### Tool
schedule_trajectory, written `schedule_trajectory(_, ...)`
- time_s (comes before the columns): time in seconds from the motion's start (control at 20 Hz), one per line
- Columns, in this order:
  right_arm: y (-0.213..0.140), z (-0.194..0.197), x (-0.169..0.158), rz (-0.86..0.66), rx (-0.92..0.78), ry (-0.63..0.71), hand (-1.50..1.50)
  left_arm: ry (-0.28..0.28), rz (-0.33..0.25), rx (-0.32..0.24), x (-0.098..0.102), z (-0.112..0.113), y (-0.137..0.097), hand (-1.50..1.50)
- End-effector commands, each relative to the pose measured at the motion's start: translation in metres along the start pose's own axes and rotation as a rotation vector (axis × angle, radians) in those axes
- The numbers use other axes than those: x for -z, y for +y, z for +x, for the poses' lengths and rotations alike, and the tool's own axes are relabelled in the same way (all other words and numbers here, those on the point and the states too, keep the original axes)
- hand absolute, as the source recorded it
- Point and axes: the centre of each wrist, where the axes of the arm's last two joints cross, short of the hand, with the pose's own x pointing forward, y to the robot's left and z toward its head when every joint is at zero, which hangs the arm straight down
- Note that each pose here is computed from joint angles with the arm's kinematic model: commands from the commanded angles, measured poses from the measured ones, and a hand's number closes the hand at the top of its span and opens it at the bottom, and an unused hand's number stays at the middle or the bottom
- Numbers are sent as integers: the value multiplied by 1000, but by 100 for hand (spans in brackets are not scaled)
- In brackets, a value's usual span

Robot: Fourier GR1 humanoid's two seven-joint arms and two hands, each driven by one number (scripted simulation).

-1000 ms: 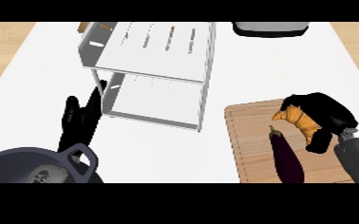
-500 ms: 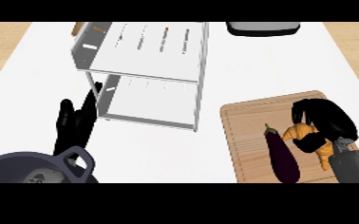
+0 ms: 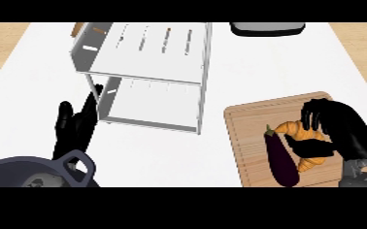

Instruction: Pick the croissant from the cutting board and place it in the tiered basket

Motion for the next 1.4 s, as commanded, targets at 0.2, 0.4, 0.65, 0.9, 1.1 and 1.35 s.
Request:
schedule_trajectory(0.2, -66, 81, -34, -213, 209, -212, 150, -69, -94, 9, 12, 15, -6, 0)
schedule_trajectory(0.4, -98, 126, -34, -195, 228, -208, 150, -90, -101, 3, 16, 8, -15, 0)
schedule_trajectory(0.65, -114, 194, -21, -180, 280, -194, 150, -73, -110, 1, 19, -2, -26, 0)
schedule_trajectory(0.9, -115, 260, -2, -148, 272, -177, 150, -74, -121, -2, 21, 6, -6, 0)
schedule_trajectory(1.1, -118, 289, 25, -131, 297, -171, 150, -85, -114, -9, 22, 7, -38, 0)
schedule_trajectory(1.35, -123, 322, 47, -53, 272, -169, 150, -81, -125, 9, 13, -1, -27, 0)
